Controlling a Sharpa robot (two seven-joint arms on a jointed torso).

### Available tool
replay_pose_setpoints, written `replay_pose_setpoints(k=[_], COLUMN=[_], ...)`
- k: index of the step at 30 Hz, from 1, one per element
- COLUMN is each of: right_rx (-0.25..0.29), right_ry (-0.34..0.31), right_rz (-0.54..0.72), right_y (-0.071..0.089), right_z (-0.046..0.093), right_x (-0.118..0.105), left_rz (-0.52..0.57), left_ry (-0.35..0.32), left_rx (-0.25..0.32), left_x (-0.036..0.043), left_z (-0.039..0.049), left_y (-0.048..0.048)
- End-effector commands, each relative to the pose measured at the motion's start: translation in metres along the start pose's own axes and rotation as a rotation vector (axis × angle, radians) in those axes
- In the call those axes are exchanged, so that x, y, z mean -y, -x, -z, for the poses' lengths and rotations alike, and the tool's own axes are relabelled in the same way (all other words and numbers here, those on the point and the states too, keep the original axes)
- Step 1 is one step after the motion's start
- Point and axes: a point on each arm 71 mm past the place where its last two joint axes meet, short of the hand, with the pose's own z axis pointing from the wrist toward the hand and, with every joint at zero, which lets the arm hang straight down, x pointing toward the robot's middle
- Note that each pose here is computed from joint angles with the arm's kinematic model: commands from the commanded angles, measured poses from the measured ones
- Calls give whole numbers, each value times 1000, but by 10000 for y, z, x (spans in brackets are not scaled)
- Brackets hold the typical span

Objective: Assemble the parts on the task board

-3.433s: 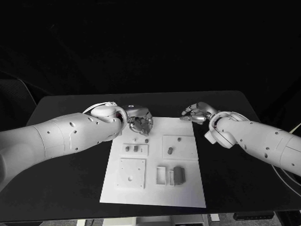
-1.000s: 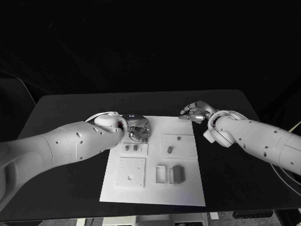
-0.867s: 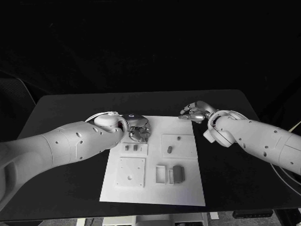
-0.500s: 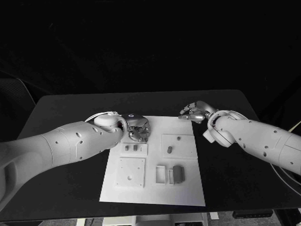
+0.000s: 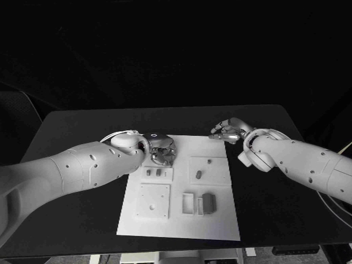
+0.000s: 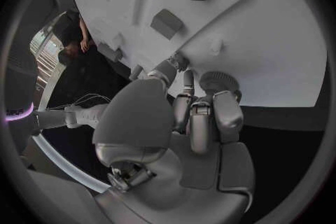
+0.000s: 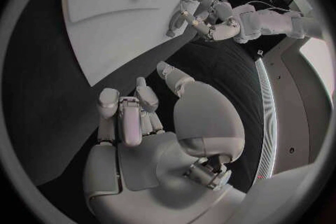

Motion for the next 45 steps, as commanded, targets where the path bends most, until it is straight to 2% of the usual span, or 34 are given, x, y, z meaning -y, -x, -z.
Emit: replay_pose_setpoints(k=[1,19,45], right_rx=[-14,-16,-14], right_ry=[11,13,14], right_rz=[2,2,2], right_y=[-13,-19,-19], right_z=[1,-1,-2], right_x=[-11,-18,-19], left_rz=[-4,-2,-1], left_ry=[-5,-5,17], left_rx=[-1,-18,-21], left_x=[17,36,-22], left_z=[-11,-31,-13], left_y=[2,-25,-28])
